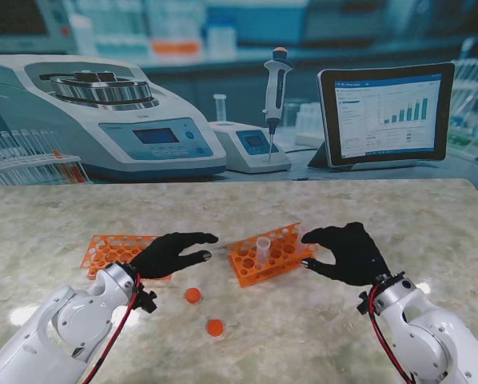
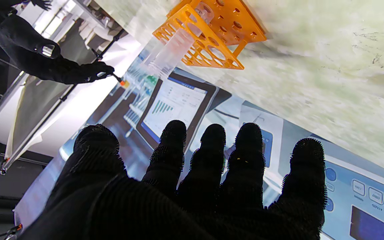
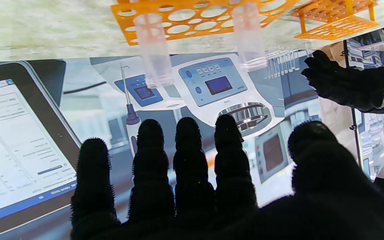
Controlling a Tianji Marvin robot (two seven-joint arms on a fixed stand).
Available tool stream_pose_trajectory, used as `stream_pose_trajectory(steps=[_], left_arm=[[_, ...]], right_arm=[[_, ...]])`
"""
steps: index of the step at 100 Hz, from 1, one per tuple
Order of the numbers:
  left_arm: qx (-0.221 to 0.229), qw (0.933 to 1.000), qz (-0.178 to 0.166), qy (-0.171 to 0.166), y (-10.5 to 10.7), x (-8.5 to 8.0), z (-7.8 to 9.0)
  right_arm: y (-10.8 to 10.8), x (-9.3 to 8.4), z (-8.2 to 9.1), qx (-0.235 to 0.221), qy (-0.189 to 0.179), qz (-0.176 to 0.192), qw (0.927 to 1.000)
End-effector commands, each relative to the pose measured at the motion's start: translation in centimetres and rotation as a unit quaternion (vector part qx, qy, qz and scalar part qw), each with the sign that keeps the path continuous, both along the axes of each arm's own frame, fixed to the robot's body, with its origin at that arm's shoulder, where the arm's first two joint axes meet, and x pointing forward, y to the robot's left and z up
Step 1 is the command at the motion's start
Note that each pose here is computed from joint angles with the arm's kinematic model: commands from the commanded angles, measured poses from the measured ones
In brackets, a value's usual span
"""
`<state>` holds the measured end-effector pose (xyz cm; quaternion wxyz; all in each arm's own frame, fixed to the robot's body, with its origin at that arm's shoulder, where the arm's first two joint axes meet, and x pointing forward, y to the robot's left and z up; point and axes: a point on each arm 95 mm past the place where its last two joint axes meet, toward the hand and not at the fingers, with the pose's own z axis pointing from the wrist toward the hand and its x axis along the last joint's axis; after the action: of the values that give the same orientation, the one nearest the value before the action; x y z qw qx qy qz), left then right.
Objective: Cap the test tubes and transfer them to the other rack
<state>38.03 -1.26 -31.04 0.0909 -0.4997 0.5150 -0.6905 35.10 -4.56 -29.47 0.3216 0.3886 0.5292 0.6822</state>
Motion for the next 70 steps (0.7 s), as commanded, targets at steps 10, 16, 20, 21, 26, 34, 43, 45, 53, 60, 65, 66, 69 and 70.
stream_pose_trajectory(steps=[10, 16, 20, 21, 26, 34, 43, 45, 53, 60, 65, 66, 69, 70], left_arm=[[0.004, 1.0, -0.005, 0.002, -0.1, -0.1, 0.0], [0.005, 1.0, -0.006, 0.002, -0.2, -0.1, 0.0], [0.005, 1.0, -0.006, 0.002, -0.2, -0.1, 0.0], [0.005, 1.0, -0.007, 0.002, -0.2, -0.1, 0.0], [0.004, 1.0, -0.007, 0.002, -0.2, -0.1, 0.0], [0.005, 0.9999, -0.009, 0.002, -0.3, -0.1, 0.0], [0.005, 0.9999, -0.01, 0.003, -0.3, -0.1, 0.0], [0.005, 0.9999, -0.01, 0.003, -0.4, -0.1, 0.0], [0.004, 0.9999, -0.01, 0.004, -0.4, -0.1, 0.0], [0.005, 0.9999, -0.011, 0.004, -0.4, -0.1, 0.0], [0.005, 0.9999, -0.011, 0.004, -0.4, -0.1, 0.0], [0.005, 0.9999, -0.011, 0.004, -0.4, -0.1, 0.0], [0.005, 0.9999, -0.011, 0.004, -0.4, -0.1, 0.0], [0.005, 0.9999, -0.011, 0.004, -0.4, -0.1, 0.0]], right_arm=[[-1.4, 0.9, -0.9, -0.013, 0.017, -0.023, 0.9995], [-1.7, 1.3, -1.2, -0.016, 0.022, -0.029, 0.9992], [-1.8, 1.5, -1.4, -0.018, 0.025, -0.033, 0.999], [-1.9, 1.6, -1.4, -0.019, 0.026, -0.034, 0.9989], [-2.0, 1.9, -1.7, -0.022, 0.03, -0.039, 0.9986], [-2.3, 2.3, -2.1, -0.029, 0.034, -0.044, 0.998], [-2.6, 2.7, -2.6, -0.036, 0.041, -0.05, 0.9973], [-2.6, 2.8, -2.7, -0.037, 0.042, -0.051, 0.9971], [-2.8, 3.3, -3.1, -0.037, 0.048, -0.052, 0.9968], [-2.8, 3.7, -3.5, -0.037, 0.053, -0.052, 0.9966], [-2.8, 4.0, -3.8, -0.037, 0.056, -0.053, 0.9964], [-2.8, 4.1, -3.8, -0.037, 0.056, -0.053, 0.9963], [-2.8, 4.3, -4.0, -0.038, 0.058, -0.052, 0.9962], [-2.8, 4.4, -4.0, -0.038, 0.058, -0.052, 0.9962]])
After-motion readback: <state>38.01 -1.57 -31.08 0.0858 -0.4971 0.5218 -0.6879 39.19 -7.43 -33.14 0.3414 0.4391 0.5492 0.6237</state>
